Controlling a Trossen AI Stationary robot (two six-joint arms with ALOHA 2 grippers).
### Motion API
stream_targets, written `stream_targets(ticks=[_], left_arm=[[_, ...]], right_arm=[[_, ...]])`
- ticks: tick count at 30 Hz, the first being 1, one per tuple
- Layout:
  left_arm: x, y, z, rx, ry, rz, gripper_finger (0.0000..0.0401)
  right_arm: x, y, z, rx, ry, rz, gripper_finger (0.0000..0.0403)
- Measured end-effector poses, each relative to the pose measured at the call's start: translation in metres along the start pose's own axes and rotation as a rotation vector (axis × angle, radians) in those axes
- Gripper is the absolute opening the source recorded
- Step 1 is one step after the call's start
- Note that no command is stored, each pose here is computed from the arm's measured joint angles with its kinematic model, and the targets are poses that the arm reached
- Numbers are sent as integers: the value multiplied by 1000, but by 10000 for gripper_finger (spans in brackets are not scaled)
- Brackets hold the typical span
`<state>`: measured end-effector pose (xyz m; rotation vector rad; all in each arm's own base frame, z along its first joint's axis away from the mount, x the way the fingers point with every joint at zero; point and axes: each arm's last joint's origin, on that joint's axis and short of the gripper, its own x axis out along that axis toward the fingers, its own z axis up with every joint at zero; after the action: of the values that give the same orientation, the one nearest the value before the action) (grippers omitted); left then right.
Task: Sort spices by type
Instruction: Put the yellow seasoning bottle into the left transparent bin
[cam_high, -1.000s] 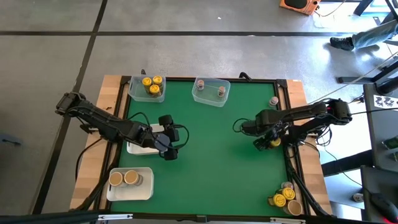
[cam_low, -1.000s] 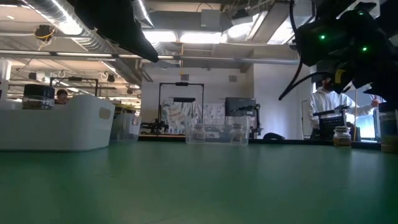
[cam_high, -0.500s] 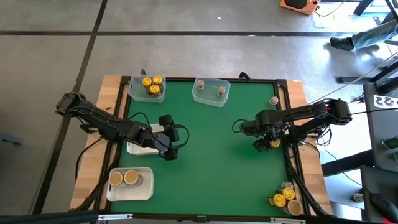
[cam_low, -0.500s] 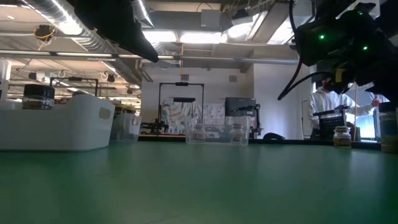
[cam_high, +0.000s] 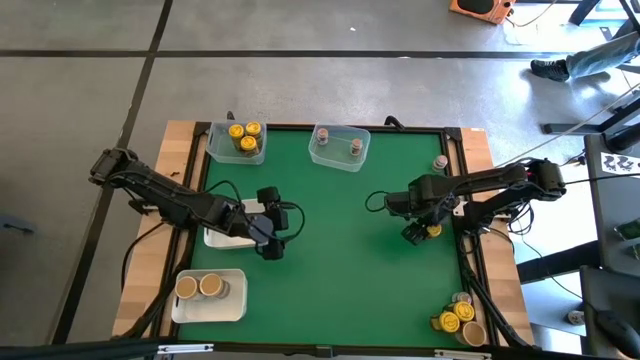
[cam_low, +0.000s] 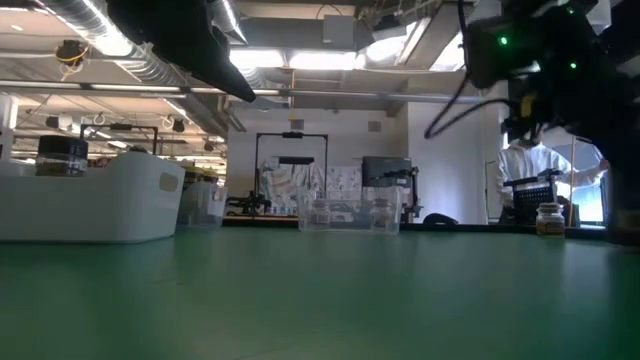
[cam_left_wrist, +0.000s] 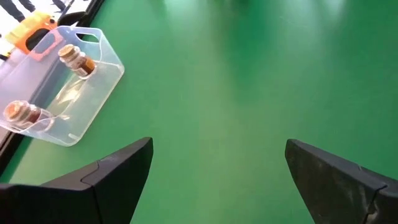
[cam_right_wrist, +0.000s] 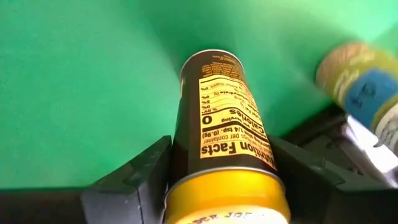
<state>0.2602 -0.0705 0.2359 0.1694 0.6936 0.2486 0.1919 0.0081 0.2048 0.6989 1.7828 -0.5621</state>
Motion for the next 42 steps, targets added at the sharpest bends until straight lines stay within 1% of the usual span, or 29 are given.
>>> stream_targets(ticks=[2, 5, 10, 15, 17, 20, 23, 27, 30, 36, 42], left_arm=[[0, 0, 0, -4, 0, 0, 365], [0, 0, 0, -9, 0, 0, 365], [0, 0, 0, -10, 0, 0, 365], [0, 0, 0, -4, 3, 1, 365], [0, 0, 0, -1, 2, 1, 365], [0, 0, 0, -3, 2, 1, 365], [0, 0, 0, -14, 4, 2, 365], [0, 0, -1, -19, 13, 3, 365], [0, 0, -2, -16, 20, 5, 365], [0, 0, -2, -18, 20, 5, 365], [0, 0, -2, -19, 19, 4, 365]], right_arm=[[-8, 4, 2, -28, -38, 19, 235], [-23, 12, 8, -66, -141, 62, 230], [-42, 19, 14, -112, -277, 83, 230], [-61, 30, 23, -175, -404, 75, 232], [-69, 36, 30, -202, -430, 36, 230], [-77, 46, 49, -244, -436, 9, 230], [-79, 51, 67, -275, -383, -38, 232], [-72, 58, 90, -294, -285, -97, 234], [-63, 63, 103, -312, -242, -122, 231], [-48, 70, 114, -335, -189, -145, 240], [-46, 72, 117, -375, -195, -144, 243]])
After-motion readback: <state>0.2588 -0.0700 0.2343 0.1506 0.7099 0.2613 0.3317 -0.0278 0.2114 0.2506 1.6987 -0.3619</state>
